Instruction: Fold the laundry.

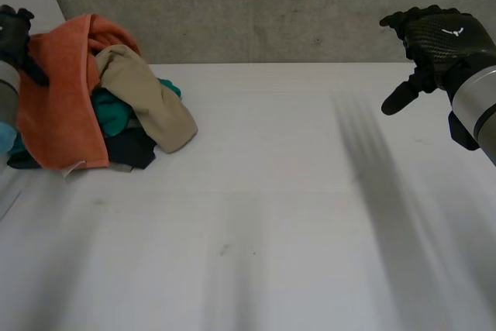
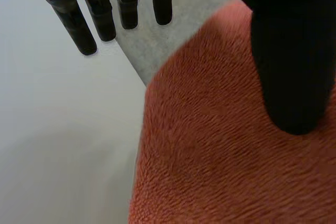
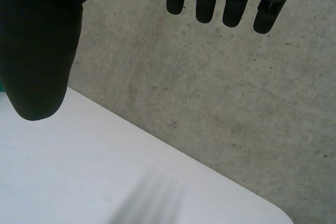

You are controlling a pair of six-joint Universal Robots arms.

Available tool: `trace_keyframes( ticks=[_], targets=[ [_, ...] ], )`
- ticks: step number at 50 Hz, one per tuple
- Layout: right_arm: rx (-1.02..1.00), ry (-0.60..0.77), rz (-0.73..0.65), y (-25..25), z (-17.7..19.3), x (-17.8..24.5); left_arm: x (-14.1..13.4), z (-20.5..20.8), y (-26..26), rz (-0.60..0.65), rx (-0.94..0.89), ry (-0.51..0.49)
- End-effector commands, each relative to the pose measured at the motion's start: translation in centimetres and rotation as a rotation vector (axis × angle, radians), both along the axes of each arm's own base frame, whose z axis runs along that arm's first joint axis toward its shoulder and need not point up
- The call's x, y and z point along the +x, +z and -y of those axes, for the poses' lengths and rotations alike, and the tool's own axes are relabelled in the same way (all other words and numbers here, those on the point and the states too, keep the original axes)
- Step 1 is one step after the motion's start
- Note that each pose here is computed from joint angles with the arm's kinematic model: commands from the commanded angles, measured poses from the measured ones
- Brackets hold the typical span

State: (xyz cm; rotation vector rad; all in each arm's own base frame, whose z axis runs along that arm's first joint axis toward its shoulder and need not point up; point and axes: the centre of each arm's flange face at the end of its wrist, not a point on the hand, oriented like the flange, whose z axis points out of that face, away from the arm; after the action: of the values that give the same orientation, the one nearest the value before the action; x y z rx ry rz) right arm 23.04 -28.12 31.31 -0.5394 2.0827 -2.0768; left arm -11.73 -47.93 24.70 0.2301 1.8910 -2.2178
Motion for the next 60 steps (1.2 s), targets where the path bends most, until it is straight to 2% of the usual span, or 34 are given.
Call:
trace_keyframes(
  ticks=[1,4,11,15,16,21,23,27,28,32,36,41,46,50,52,60],
  targets=[
    [0.017,-0.004,-0.019,-0.8,0.5,0.0,-1.1,1.2,-1.5,0.010,-0.031,-0.164],
    [0.016,-0.007,-0.036,-1.0,0.6,-0.1,-2.1,0.8,-1.0,-0.009,-0.040,-0.194],
    [0.002,-0.010,-0.054,-0.8,0.7,-0.2,-5.7,-3.4,7.0,-0.064,-0.189,-0.292],
    [-0.006,-0.011,-0.052,-0.5,0.8,-0.2,-8.7,-7.7,13.0,-0.146,-0.316,-0.398],
    [-0.008,-0.011,-0.051,-0.5,0.8,-0.2,-10.2,-9.6,15.0,-0.197,-0.353,-0.460],
    [-0.025,-0.010,-0.044,0.1,0.7,-0.2,-13.8,-14.4,18.2,-0.349,-0.388,-0.637],
    [-0.031,-0.010,-0.043,0.3,0.7,-0.2,-15.0,-15.4,18.1,-0.392,-0.369,-0.687],
    [-0.056,-0.015,-0.035,1.2,0.6,-0.4,-19.3,-18.7,16.2,-0.458,-0.274,-0.822],
    [-0.059,-0.015,-0.034,1.3,0.5,-0.4,-21.3,-19.8,14.4,-0.463,-0.214,-0.868],
    [-0.070,-0.034,-0.036,1.6,1.0,-1.0,-25.3,-21.2,8.4,-0.446,-0.040,-0.924],
    [-0.074,-0.054,-0.041,1.7,1.4,-1.6,-27.3,-21.5,2.1,-0.384,0.121,-0.917],
    [-0.075,-0.057,-0.044,1.7,1.5,-1.7,-28.8,-22.8,-3.5,-0.280,0.272,-0.900],
    [-0.076,-0.046,-0.050,1.7,1.4,-1.6,-29.6,-25.1,-3.8,-0.244,0.302,-0.938],
    [-0.070,-0.028,-0.075,1.4,1.3,-1.4,-28.3,-24.7,0.1,-0.267,0.212,-0.920],
    [-0.065,-0.014,-0.090,1.1,1.2,-1.1,-26.7,-23.1,1.7,-0.276,0.169,-0.875],
    [-0.001,0.069,-0.227,-2.7,1.3,0.0,-22.0,-18.0,3.0,-0.210,0.103,-0.712]
  ],
)
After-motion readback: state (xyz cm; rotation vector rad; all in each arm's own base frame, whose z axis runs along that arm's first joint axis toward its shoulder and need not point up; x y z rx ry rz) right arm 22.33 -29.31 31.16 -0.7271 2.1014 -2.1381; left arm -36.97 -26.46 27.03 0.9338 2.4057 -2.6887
